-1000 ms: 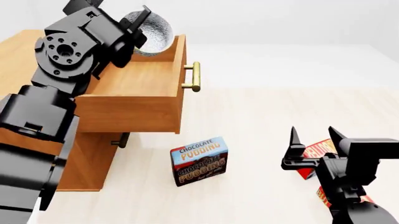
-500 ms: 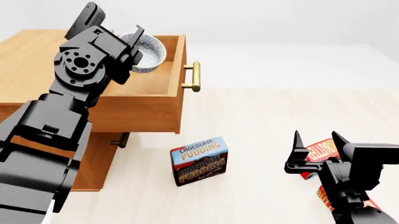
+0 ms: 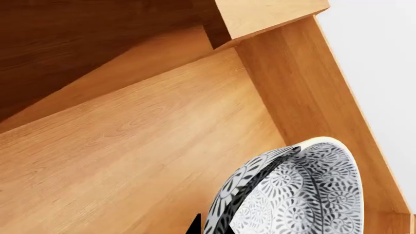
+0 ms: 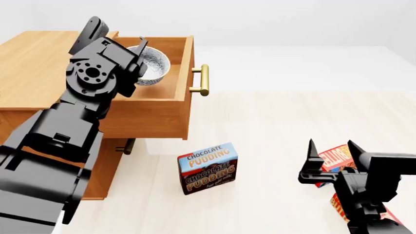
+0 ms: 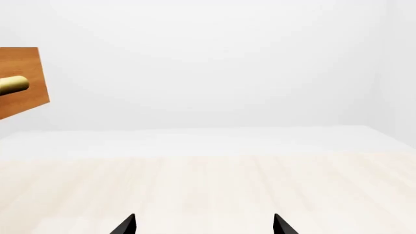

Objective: Put the bowl in the top drawer of the cabinet.

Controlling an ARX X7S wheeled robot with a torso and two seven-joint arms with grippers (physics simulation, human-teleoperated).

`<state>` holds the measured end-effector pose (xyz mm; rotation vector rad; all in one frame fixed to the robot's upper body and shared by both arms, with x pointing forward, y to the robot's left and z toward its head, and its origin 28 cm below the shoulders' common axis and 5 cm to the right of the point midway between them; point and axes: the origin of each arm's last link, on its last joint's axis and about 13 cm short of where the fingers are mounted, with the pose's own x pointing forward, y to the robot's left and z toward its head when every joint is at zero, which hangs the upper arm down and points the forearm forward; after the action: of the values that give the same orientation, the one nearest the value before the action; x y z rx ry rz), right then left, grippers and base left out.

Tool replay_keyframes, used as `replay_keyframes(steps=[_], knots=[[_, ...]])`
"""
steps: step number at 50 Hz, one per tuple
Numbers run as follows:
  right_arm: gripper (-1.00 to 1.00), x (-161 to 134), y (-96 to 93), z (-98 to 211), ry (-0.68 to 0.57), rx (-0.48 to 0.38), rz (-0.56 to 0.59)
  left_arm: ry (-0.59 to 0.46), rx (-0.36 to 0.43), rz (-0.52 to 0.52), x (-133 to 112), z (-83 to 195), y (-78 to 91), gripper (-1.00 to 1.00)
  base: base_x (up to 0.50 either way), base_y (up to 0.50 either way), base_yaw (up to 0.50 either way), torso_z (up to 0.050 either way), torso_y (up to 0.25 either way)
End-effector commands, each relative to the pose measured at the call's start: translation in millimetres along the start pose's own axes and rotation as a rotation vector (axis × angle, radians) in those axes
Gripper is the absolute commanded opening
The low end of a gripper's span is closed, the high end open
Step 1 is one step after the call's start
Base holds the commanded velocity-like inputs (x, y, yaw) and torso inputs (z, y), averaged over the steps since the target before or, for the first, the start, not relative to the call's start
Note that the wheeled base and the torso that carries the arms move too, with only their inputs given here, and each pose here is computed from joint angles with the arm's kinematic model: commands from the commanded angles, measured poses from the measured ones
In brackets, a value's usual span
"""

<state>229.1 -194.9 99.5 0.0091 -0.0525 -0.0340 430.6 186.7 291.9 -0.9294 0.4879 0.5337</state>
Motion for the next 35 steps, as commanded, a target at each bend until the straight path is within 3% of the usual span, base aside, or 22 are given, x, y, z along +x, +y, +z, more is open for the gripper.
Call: replay_keyframes(steps=[1,11,12,35], knots=[[1.0,-2.6,-1.6,-1.2,0.002,0.001,-0.005,0.002,-0.032,0.008,1.8,-0.5,0.5,-1.0,0.0,0.0,0.0,0.0,0.0],[1.0,-5.2,-1.8,-1.4,0.001,0.0,-0.008,0.022,-0.034,-0.017,0.3,-3.5,1.5,-1.0,0.0,0.0,0.0,0.0,0.0],[1.0,-5.4,-1.8,-1.4,0.001,0.0,-0.008,0.022,-0.033,-0.022,-0.1,-3.5,1.5,1.0,0.0,0.0,0.0,0.0,0.0],[1.0,-4.7,-1.2,-1.8,-0.003,0.007,-0.01,-0.036,-0.033,-0.029,-1.6,1.8,7.8,1.0,0.0,0.0,0.0,0.0,0.0]])
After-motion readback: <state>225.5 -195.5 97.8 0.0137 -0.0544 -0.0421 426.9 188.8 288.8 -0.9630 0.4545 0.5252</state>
